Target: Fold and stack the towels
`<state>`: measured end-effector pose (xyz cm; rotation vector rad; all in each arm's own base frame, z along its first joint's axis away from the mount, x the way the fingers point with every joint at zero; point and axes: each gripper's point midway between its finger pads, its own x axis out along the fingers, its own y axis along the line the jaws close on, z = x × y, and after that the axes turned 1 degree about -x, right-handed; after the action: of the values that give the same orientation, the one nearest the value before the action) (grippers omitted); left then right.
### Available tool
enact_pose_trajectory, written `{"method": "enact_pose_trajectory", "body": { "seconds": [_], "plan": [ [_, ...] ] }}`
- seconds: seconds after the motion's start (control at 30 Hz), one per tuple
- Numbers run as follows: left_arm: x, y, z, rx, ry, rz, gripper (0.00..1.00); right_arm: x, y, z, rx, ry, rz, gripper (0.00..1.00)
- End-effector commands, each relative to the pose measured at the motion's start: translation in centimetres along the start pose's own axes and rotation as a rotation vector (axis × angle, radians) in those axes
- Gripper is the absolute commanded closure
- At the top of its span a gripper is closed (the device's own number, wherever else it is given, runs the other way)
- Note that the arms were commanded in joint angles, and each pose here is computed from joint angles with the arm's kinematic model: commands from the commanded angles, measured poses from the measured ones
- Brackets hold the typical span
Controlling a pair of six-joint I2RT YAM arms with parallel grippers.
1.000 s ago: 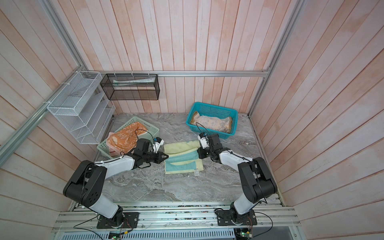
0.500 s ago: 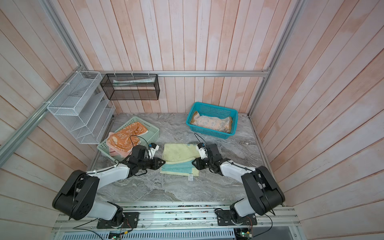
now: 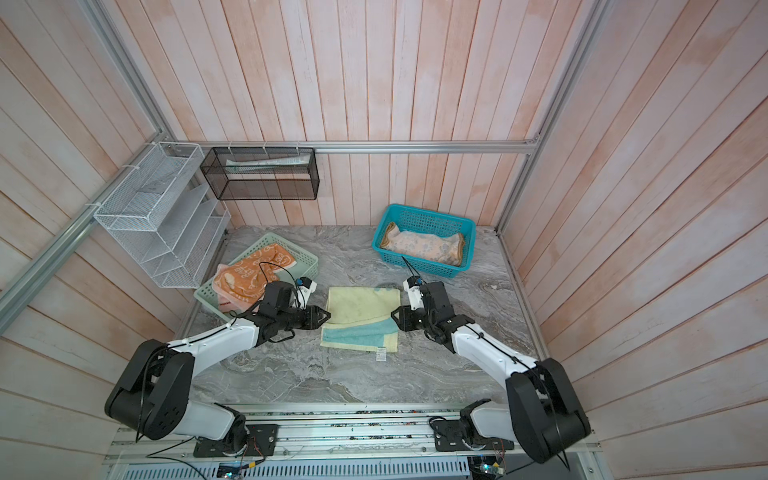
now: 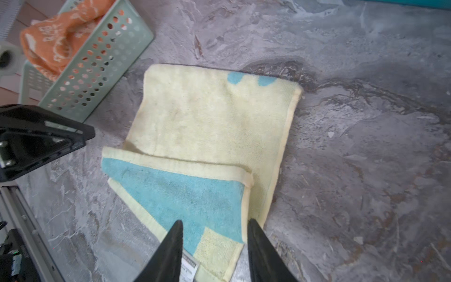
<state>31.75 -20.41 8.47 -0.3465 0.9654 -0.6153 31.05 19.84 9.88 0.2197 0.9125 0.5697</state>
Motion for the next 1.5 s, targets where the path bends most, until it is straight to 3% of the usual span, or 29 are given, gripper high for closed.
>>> {"method": "enact_pose_trajectory", "body": {
  "seconds": [0.0,0.27,0.5,0.57,0.7,0.8,1.0,1.07,1.17,1.37,1.47],
  "plan": [
    [-0.2,0.5,-0.9,-0.064,0.053,0.037,0.59,1.2,-1.0,-0.8,-0.001,0.117,-0.042,0.55],
    [1.2,1.2,-2.7,-0.094,0.119,0.027,0.54,4.3,-1.6,-1.0,-0.036,0.197,-0.031,0.54],
    [2.5,1.0,-3.3,-0.087,0.147,-0.03,0.56,6.3,-2.1,-2.6,-0.038,0.273,-0.019,0.53],
    [2.8,0.9,-3.4,-0.086,0.156,-0.045,0.65,6.5,-1.8,-2.9,-0.04,0.287,-0.005,0.6],
    [2.7,1.1,-4.3,-0.103,0.173,-0.044,0.98,6.5,-1.6,-3.7,-0.038,0.302,-0.004,0.89],
    [1.7,0.8,-5.4,-0.139,0.166,-0.059,1.0,5.6,-0.8,-3.8,-0.044,0.279,0.01,1.0],
    [-1.0,-1.0,-9.2,-0.186,0.205,-0.041,1.0,3.2,3.0,-6.1,-0.075,0.283,0.071,1.0],
    [-2.2,-1.7,-9.0,-0.191,0.196,-0.037,1.0,2.3,3.7,-5.9,-0.086,0.272,0.066,1.0],
    [-4.0,-2.9,-6.2,-0.142,0.135,-0.023,1.0,0.8,4.3,-2.6,-0.112,0.187,0.031,1.0],
    [-6.3,-4.6,4.7,-0.008,-0.006,-0.055,1.0,-1.5,4.2,9.0,-0.208,-0.076,-0.065,1.0],
    [-6.4,-4.2,9.7,0.053,-0.042,-0.054,1.0,-1.0,2.5,12.4,-0.182,-0.076,-0.083,1.0]
  ]
}}
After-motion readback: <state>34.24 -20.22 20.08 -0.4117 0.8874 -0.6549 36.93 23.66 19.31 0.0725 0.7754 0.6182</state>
